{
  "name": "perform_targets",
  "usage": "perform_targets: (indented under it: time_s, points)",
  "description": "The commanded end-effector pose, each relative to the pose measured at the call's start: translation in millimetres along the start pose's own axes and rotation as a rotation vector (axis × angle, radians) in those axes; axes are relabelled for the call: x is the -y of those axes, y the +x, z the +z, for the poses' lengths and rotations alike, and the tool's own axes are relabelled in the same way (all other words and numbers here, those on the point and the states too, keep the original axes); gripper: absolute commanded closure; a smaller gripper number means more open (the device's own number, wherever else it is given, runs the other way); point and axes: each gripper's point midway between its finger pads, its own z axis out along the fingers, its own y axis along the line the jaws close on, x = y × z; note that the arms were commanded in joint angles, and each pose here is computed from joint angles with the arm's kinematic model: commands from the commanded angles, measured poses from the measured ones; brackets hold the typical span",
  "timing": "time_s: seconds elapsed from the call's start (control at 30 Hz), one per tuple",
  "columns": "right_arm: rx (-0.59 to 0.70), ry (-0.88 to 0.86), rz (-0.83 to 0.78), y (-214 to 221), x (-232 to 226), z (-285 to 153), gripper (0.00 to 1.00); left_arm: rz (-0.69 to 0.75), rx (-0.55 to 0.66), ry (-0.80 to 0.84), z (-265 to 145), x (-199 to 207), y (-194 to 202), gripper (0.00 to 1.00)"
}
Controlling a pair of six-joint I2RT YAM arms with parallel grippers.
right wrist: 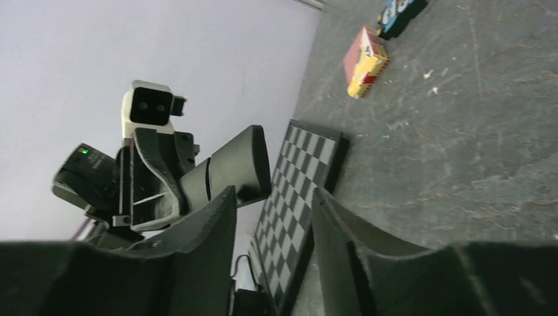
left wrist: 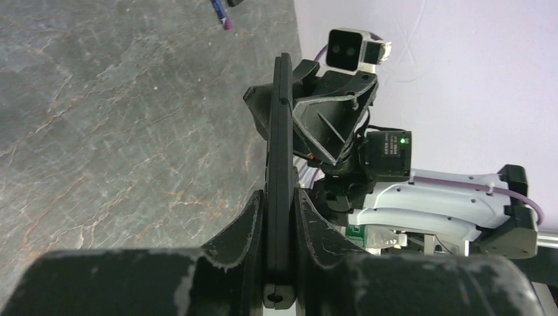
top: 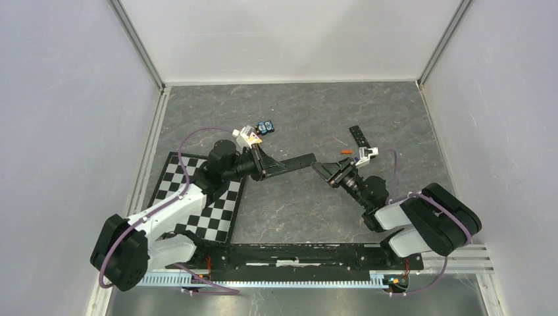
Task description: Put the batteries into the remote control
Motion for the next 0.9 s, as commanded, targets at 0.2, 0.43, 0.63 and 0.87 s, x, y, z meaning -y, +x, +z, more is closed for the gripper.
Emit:
perform_targets:
  time_s: [0.2,0.43,0.63,0.87]
  points:
    - [-0.131,-0.015,-0.334,14.8,8.6,8.3,0.13,0.134,-0.077,-0.138,1.2,-29.7,5.9,0.98]
    - [-0.397,-0.103,-0.687,40.2,11.6,16.0,0.05,0.311,-0.183,-0.155,-7.6,-21.5,8.1,0.98]
    - [-0.456,-0.18,-1.082,34.4,16.5,8.9,0.05,0.404,-0.269,-0.19,-14.4,-22.1,9.9,0.98]
    - [-0.461,-0.233,-1.268,32.3,20.5,14.3,0.09,0.427,-0.316,-0.206,-15.3,-22.3,10.5,0.98]
